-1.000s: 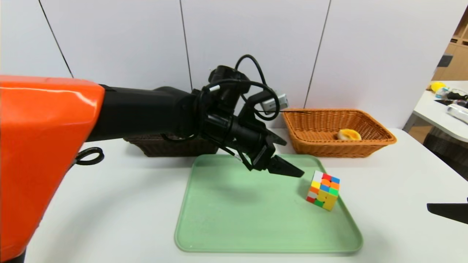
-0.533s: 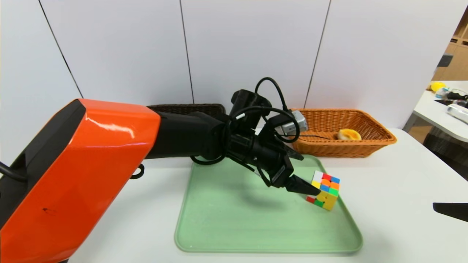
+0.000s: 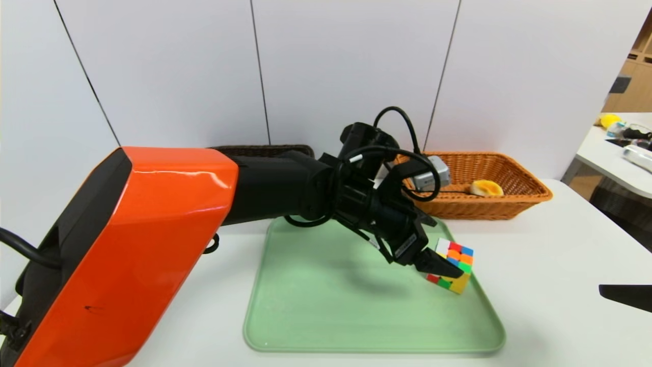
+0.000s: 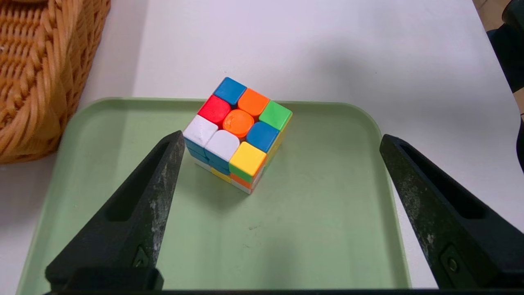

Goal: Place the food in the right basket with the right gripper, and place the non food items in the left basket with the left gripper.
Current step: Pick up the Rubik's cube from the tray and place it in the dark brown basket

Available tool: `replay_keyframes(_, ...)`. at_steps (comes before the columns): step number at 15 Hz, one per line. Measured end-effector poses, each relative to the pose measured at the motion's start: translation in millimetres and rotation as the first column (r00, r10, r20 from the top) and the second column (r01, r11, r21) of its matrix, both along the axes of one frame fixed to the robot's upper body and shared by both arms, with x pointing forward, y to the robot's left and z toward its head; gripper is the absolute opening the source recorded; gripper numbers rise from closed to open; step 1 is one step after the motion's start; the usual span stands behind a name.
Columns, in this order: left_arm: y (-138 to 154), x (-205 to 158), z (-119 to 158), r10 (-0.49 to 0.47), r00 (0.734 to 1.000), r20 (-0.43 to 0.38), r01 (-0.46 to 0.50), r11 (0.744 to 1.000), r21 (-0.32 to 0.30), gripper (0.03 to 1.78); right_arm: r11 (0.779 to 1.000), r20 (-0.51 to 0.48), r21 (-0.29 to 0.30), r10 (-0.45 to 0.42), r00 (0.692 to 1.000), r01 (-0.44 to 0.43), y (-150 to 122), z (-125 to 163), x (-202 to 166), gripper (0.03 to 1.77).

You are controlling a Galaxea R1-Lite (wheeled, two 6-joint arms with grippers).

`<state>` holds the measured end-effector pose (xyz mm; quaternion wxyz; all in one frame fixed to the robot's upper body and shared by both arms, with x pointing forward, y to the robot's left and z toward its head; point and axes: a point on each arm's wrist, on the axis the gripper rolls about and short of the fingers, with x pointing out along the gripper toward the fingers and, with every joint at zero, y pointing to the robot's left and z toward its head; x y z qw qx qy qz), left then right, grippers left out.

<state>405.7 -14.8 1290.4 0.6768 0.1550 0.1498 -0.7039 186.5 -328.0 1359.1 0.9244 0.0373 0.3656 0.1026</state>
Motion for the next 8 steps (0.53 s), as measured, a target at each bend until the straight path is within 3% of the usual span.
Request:
replay_keyframes(4,-17,-12,-8,0.081,0.996,0.044,-0.085,0.992,0.09,1.69,1.0,-0.001,0.009,0.01,1.0,-0.01,0,0,-1,1.7)
replay_keyframes(8,-23,-14,-14,0.085,0.995,0.053,-0.09,0.991,0.097,1.69,1.0,-0.002,0.021,0.022,1.0,-0.022,1,-1,-3,1.7)
